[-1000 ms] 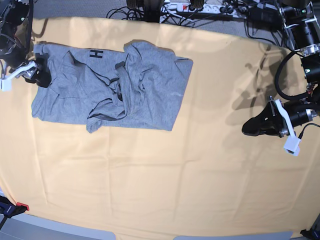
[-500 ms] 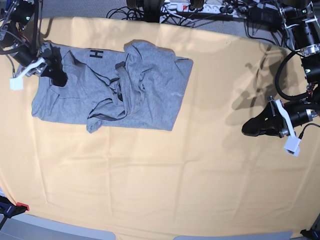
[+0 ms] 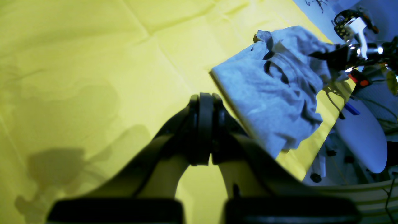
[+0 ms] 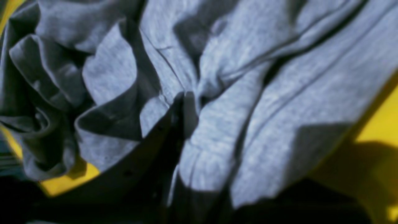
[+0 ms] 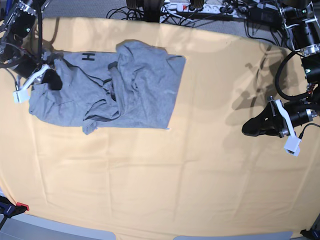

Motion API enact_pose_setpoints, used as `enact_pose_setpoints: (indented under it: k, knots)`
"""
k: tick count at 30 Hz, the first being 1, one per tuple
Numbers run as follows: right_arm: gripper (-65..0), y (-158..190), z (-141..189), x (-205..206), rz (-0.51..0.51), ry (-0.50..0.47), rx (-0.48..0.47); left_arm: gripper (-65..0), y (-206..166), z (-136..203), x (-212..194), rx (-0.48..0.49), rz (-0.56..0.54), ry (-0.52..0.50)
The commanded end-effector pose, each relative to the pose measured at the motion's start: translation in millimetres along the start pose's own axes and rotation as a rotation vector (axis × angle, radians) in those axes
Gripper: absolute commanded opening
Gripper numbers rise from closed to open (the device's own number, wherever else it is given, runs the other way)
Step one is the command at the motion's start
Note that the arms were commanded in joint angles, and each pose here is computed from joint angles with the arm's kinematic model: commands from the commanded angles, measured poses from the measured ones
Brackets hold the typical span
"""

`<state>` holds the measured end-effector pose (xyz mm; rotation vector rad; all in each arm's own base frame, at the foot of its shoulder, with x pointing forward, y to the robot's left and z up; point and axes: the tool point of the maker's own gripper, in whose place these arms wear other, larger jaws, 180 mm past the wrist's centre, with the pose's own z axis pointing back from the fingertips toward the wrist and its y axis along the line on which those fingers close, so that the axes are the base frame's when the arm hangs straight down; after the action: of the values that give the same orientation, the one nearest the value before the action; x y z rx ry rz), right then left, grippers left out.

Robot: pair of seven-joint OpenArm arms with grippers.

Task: Layout the t-shirt on the table in an organized manner, then fold the t-shirt properly
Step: 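Withdraw the left gripper and release the shirt end with the right gripper, then grasp the grey shirt's folded end with the right gripper and flip it over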

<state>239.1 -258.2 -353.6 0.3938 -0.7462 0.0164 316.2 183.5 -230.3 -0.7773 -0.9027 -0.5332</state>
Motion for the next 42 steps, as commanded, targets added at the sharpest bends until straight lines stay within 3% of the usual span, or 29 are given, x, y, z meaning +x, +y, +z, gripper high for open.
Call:
enact_pose_setpoints:
  k: [1,6,12,16,24,30,34,42]
  knots:
    - [-65.0,-4,13,21,0.057,-0.052,-0.037,-65.0,-3,6,17,-0.004,-0.041,-0.039]
    - [-65.0,3,42,48,0.231,-0.081,-0.140,-65.0,-3,6,17,-0.004,-0.040,-0.038]
    - [-65.0,54,70,70,0.428,-0.157,-0.137,-65.0,-2,6,17,-0.004,-0.040,-0.038]
    - [-65.0,107,84,83,0.514,-0.266,-0.051,-65.0,-2,6,17,-0.004,-0.040,-0.038]
    - [-65.0,164,80,84,0.400,-0.405,0.200,-65.0,-2,6,17,-0.004,-0.040,-0.038]
    - [-65.0,219,57,71,0.431,-0.361,0.403,-65.0,-3,6,17,-0.004,-0.040,-0.039]
    - [-65.0,247,40,60,0.498,-0.299,0.468,-65.0,-1,6,16,0.002,-0.041,-0.033]
    - [-65.0,307,18,56,0.620,-0.278,0.646,-65.0,-2,6,16,0.001,-0.041,-0.034]
